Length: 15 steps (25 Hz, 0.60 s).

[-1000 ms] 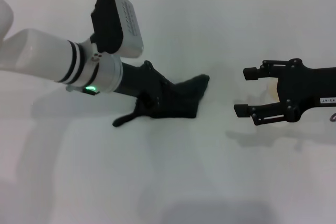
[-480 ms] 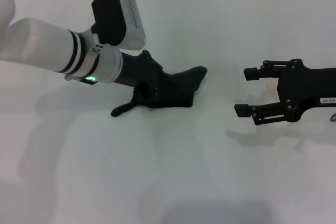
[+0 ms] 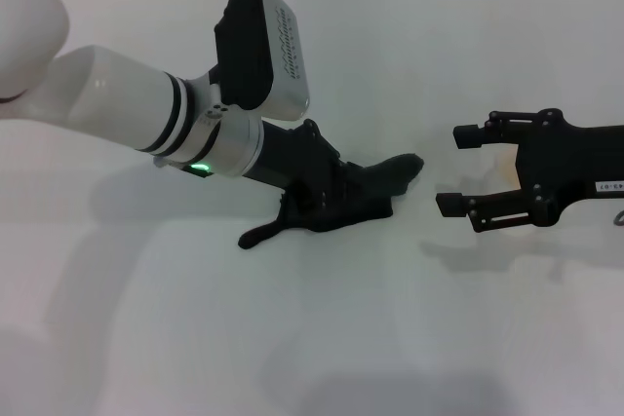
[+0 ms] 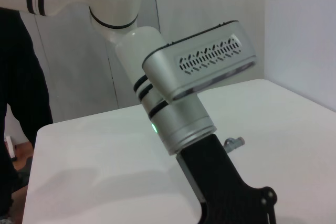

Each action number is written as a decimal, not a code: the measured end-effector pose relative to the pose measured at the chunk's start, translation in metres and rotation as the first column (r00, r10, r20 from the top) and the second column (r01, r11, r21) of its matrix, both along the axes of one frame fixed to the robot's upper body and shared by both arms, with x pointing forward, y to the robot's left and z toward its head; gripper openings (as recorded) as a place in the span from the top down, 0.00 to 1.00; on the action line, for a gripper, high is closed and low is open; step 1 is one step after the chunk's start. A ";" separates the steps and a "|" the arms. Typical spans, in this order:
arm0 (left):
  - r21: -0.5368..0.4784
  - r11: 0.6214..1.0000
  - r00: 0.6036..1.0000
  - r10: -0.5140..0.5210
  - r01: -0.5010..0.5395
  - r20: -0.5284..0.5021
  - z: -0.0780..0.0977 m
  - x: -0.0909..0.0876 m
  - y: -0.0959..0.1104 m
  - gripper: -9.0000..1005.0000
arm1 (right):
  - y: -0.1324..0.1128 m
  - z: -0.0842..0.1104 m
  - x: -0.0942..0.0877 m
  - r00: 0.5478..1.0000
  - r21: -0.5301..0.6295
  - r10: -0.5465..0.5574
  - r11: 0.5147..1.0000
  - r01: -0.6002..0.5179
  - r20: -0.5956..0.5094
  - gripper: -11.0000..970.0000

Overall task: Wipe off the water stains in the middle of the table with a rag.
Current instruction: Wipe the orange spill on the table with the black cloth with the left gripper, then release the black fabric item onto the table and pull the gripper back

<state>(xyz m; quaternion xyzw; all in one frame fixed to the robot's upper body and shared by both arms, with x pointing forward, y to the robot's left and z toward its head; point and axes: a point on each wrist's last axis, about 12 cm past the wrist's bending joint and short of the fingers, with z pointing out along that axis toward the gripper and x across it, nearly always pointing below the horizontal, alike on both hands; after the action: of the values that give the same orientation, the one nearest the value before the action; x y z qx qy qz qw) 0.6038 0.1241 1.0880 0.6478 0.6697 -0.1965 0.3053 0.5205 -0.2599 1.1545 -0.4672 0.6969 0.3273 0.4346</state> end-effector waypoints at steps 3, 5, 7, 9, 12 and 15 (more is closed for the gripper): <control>-0.023 1.000 1.000 0.015 -0.015 -0.017 0.006 -0.004 0.004 0.84 | -0.002 0.000 -0.001 1.000 0.000 -0.003 1.000 0.003 -0.001 0.12; -0.033 0.999 0.999 0.038 -0.039 -0.017 0.007 -0.007 0.012 0.84 | -0.002 -0.001 -0.002 1.000 0.001 -0.004 1.000 0.004 -0.005 0.12; -0.040 0.997 0.998 0.067 -0.067 -0.011 0.008 -0.012 0.022 0.83 | -0.003 -0.001 -0.003 1.000 0.002 -0.003 1.000 0.003 -0.009 0.12; -0.036 0.994 0.995 0.103 -0.104 -0.015 0.007 -0.018 0.037 0.83 | -0.002 -0.001 -0.003 1.000 0.002 -0.002 1.000 0.002 -0.010 0.12; -0.035 0.989 0.989 0.141 -0.143 -0.036 0.006 -0.027 0.057 0.83 | 0.000 0.000 -0.002 1.000 0.004 0.001 1.000 0.000 -0.007 0.12; -0.044 0.984 0.984 0.170 -0.173 -0.055 0.005 -0.034 0.071 0.83 | 0.001 -0.001 -0.001 1.000 0.012 0.001 1.000 -0.001 -0.010 0.12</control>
<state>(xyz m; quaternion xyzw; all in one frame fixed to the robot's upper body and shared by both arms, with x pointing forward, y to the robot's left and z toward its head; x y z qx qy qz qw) 0.5699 0.1947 1.0928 0.5749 0.7255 -0.2022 0.3198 0.5193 -0.2589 1.1538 -0.4632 0.6968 0.3342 0.4339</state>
